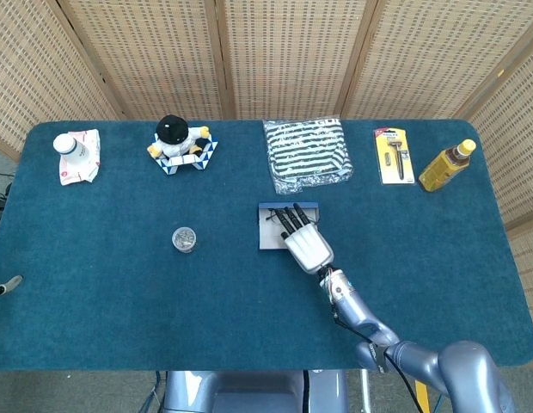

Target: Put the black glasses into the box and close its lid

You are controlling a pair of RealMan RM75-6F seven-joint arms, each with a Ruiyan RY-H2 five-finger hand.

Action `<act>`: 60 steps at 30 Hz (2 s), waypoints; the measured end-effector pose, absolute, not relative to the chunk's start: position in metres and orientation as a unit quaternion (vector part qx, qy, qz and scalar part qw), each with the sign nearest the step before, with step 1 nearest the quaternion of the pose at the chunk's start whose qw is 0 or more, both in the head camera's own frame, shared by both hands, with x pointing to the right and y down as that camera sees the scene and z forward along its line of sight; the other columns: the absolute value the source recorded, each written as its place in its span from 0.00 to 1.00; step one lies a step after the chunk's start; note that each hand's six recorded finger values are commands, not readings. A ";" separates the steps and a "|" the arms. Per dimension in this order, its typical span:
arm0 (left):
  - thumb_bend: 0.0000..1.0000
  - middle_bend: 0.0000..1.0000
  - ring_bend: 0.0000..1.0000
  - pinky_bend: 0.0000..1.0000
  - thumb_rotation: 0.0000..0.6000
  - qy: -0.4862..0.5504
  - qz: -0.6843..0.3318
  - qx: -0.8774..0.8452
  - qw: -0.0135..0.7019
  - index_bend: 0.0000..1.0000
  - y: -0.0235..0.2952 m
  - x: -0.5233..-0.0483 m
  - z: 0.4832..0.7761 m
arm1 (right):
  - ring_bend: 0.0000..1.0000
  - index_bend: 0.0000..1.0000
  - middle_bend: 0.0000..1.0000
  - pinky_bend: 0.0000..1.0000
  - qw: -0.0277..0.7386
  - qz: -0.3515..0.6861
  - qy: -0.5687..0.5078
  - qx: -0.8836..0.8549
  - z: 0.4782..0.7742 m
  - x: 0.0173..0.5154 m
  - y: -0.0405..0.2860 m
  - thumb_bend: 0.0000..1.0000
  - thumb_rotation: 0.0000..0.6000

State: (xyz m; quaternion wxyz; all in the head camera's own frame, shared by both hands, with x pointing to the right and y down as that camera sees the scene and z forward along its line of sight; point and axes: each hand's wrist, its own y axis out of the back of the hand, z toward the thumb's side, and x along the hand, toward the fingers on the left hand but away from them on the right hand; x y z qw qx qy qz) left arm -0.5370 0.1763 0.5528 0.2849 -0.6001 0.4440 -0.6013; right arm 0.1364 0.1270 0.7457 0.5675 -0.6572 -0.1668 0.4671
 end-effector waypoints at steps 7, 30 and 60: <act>0.00 0.00 0.00 0.00 1.00 0.445 -0.601 -0.600 0.285 0.00 0.176 -0.537 0.552 | 0.00 0.47 0.05 0.04 0.565 0.473 -0.161 -0.657 0.750 0.135 0.127 0.45 1.00; 0.00 0.00 0.00 0.00 1.00 0.450 -0.598 -0.600 0.282 0.00 0.176 -0.540 0.550 | 0.00 0.67 0.09 0.06 0.588 0.469 -0.162 -0.638 0.749 0.137 0.111 0.54 1.00; 0.00 0.00 0.00 0.00 1.00 0.439 -0.598 -0.606 0.286 0.00 0.179 -0.533 0.553 | 0.00 0.68 0.09 0.08 0.720 0.361 -0.079 -0.587 0.658 0.217 0.150 0.54 1.00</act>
